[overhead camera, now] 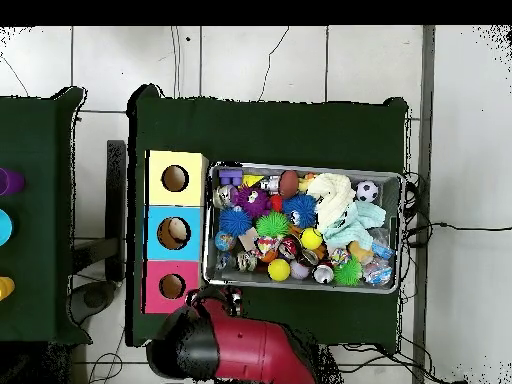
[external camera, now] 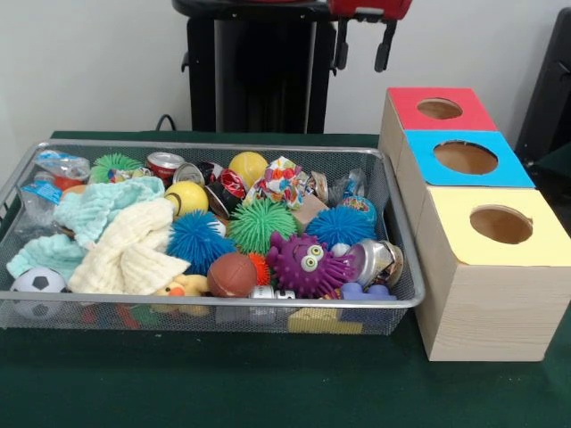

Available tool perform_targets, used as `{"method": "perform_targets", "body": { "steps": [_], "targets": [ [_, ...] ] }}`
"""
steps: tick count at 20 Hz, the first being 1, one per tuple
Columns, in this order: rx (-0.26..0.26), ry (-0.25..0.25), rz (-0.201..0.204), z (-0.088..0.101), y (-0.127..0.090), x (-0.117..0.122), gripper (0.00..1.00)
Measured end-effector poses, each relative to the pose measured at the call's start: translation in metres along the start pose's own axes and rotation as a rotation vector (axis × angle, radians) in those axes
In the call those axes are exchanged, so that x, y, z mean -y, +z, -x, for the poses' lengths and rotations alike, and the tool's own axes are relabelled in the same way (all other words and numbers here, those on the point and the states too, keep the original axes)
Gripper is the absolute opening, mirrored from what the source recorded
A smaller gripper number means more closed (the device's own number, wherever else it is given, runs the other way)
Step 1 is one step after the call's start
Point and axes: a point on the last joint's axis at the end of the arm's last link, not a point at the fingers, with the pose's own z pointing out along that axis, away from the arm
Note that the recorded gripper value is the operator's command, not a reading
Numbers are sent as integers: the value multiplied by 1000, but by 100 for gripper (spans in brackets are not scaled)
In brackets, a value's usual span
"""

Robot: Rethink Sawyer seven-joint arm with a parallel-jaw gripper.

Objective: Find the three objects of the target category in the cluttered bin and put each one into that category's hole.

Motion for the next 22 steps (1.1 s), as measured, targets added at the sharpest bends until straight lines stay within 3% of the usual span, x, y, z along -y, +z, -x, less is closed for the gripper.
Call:
{"method": "perform_targets", "body": {
  "steps": [22],
  "targets": [
    [5,56,-23,-8,54,28,100]
  ]
}}
